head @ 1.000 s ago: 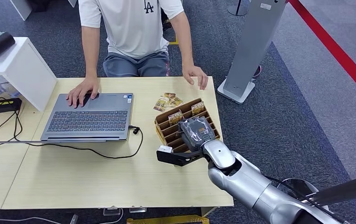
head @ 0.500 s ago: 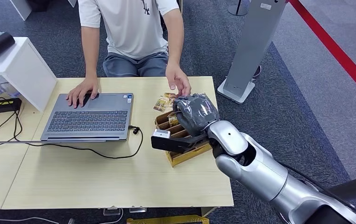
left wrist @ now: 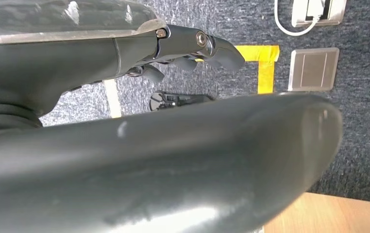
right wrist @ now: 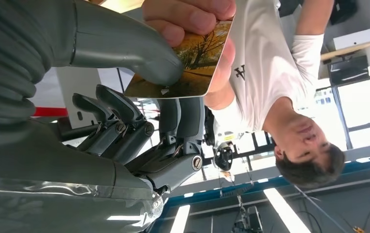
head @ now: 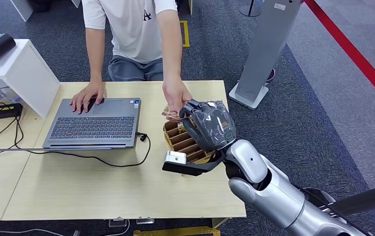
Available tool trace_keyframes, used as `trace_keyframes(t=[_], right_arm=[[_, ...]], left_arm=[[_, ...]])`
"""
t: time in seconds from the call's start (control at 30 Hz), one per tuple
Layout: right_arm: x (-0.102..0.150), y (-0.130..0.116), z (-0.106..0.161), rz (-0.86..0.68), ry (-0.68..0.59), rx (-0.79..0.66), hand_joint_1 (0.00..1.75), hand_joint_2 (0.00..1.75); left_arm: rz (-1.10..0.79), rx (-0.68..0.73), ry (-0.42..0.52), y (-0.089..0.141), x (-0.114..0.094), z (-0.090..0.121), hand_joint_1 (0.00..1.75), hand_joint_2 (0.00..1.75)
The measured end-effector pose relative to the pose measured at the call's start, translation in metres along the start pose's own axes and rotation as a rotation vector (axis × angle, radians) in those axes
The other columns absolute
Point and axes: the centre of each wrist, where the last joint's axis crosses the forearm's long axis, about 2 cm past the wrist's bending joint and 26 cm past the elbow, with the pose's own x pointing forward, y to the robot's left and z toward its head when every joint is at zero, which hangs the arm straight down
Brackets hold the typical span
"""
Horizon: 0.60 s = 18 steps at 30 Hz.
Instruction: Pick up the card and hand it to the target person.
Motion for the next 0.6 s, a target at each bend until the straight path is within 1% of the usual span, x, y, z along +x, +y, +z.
trace_keyframes(t=[0.03,0.07,0.13,0.23,0.3,0.43,0.5,0.57,0.6], right_arm=[[-0.001,0.001,0.001,0.0,0.002,0.005,0.07,1.75],[-0.001,0.002,0.002,0.001,0.005,0.009,0.03,1.75],[-0.002,0.005,0.003,0.003,0.008,0.018,0.0,1.75],[-0.004,0.008,0.005,0.002,0.012,0.024,0.0,1.75],[-0.005,0.01,0.008,-0.04,0.009,0.02,0.0,1.75],[-0.01,0.015,0.016,-0.253,0.012,-0.005,0.0,1.75],[-0.013,0.019,0.02,-0.404,0.031,-0.016,0.0,1.75],[-0.017,0.026,0.027,-0.589,0.077,-0.008,0.0,1.75],[-0.018,0.028,0.029,-0.636,0.092,-0.005,0.0,1.75]], left_arm=[[0.001,-0.005,0.0,0.0,0.0,0.0,0.0,0.0],[0.003,-0.011,0.0,0.0,0.0,0.0,0.0,0.0],[0.005,-0.021,0.003,-0.001,0.0,0.0,0.0,0.0],[0.006,-0.018,0.007,-0.001,0.0,0.0,0.0,0.0],[0.008,-0.005,0.007,0.0,0.0,0.0,0.0,0.0],[0.014,0.006,0.007,-0.001,-0.001,0.0,0.0,0.0],[0.019,0.012,0.008,-0.001,-0.001,0.0,0.0,0.0],[0.026,0.019,0.008,-0.002,-0.001,0.0,0.0,0.0],[0.028,0.021,0.008,-0.002,-0.001,0.0,0.0,0.0]])
